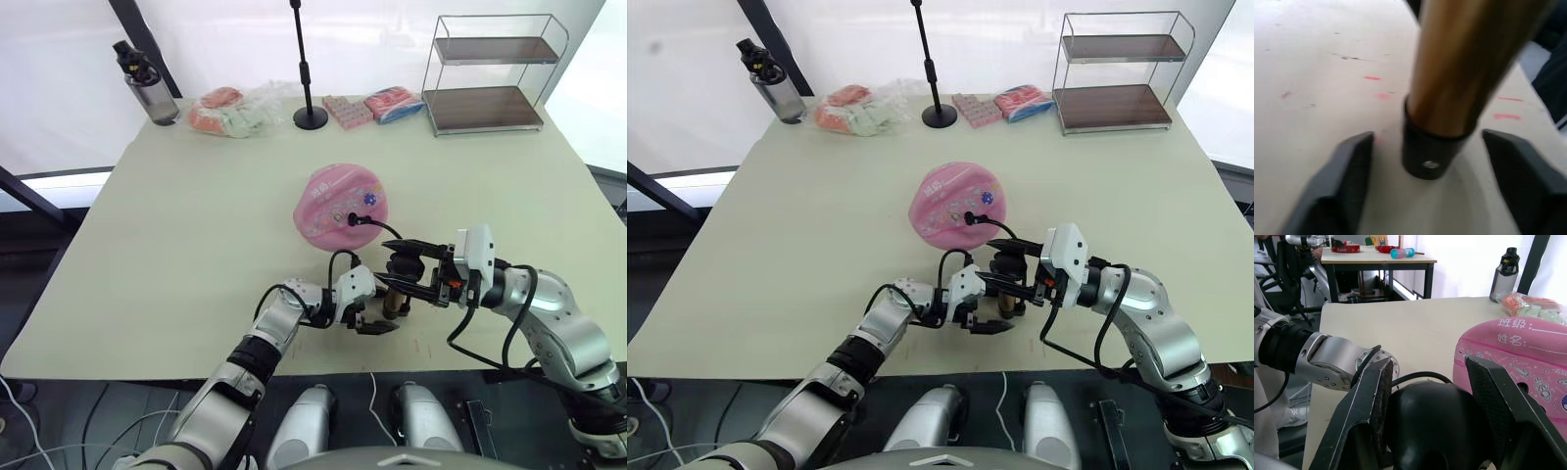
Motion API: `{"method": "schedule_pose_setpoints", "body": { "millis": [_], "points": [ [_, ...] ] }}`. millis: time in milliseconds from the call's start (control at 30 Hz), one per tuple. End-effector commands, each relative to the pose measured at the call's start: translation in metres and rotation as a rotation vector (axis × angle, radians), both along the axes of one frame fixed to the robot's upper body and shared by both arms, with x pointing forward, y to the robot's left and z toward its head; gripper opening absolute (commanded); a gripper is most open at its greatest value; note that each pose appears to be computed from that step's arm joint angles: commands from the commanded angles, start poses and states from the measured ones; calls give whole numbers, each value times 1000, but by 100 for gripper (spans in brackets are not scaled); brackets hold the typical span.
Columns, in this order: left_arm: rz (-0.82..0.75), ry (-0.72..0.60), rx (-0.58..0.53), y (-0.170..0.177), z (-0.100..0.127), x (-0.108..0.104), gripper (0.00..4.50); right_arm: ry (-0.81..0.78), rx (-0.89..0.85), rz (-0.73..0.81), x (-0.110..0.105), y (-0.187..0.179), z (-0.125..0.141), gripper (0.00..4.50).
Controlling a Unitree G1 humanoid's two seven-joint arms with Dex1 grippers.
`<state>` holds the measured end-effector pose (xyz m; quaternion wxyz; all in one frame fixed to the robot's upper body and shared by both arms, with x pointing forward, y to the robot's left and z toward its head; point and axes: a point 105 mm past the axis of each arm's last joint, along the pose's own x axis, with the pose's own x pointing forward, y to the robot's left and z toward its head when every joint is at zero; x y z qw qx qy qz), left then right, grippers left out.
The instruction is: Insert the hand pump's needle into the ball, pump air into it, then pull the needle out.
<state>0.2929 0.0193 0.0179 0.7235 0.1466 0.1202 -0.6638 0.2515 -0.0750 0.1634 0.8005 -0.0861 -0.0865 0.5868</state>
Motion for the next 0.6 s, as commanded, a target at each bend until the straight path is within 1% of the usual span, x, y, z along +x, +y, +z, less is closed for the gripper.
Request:
{"method": "schedule_pose_setpoints", "body": {
  "millis": [33,100,333,533,600],
  "points": [
    [3,-2,6,-1,-6,-1,182,-33,6,-4,-1,-2,6,186],
    [8,-5,1,-2,-6,-1,108,-33,2,-5,-1,-2,5,186],
    [4,6,-1,-5,-11,-5,107,-34,0,-7,-1,-2,8,186],
    [9,20,37,0,-20,-9,107,-84,20,-19,4,-5,36,186],
    [9,26,43,0,-21,-10,107,-105,35,-21,6,-7,54,186]
  ]
}}
